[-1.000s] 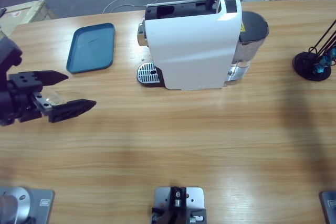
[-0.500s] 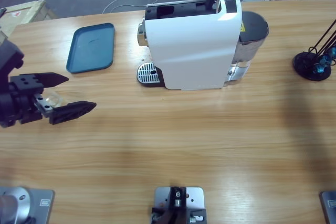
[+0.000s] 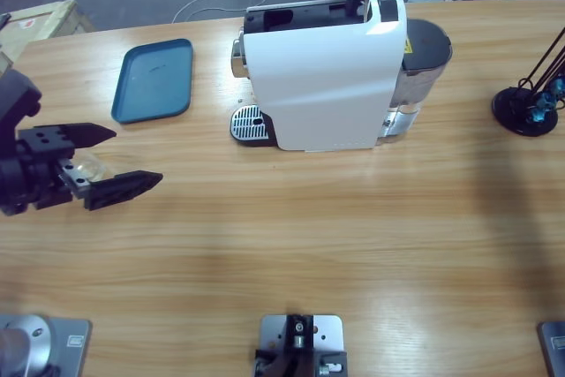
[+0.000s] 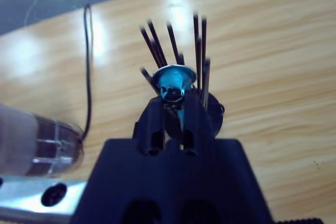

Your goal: Pour coffee

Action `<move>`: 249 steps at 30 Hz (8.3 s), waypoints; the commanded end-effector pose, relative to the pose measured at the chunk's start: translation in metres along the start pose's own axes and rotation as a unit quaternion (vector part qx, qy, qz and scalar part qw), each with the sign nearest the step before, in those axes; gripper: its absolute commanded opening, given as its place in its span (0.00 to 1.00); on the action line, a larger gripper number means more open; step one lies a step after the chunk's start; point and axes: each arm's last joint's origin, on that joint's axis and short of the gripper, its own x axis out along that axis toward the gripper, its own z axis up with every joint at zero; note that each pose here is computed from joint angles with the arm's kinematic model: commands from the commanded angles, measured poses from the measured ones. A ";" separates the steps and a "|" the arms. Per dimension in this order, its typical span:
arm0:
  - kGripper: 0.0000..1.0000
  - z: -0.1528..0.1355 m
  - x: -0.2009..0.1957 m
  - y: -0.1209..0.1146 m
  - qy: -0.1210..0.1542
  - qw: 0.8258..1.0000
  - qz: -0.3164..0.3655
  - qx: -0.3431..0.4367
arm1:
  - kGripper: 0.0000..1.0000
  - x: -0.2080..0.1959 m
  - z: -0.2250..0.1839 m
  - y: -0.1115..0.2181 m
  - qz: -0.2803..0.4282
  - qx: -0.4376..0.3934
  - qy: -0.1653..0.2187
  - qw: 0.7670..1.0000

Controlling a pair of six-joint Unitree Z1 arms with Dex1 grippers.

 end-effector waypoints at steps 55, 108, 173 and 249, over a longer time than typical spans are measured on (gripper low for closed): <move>1.00 -0.020 -0.024 0.004 -0.015 1.000 -0.020 -0.005 | 0.00 0.027 0.005 0.300 0.362 -0.495 0.015 0.790; 1.00 -0.014 -0.031 0.002 -0.028 0.999 -0.034 -0.008 | 0.00 -0.031 0.031 0.277 0.304 0.082 0.057 0.947; 1.00 -0.055 0.032 0.067 0.144 0.815 0.372 -0.419 | 1.00 -0.158 -0.022 0.089 0.206 -0.245 0.089 0.943; 0.00 0.036 0.201 0.103 -0.027 0.960 -0.177 0.213 | 1.00 -0.180 -0.014 0.028 0.152 -0.280 0.102 0.942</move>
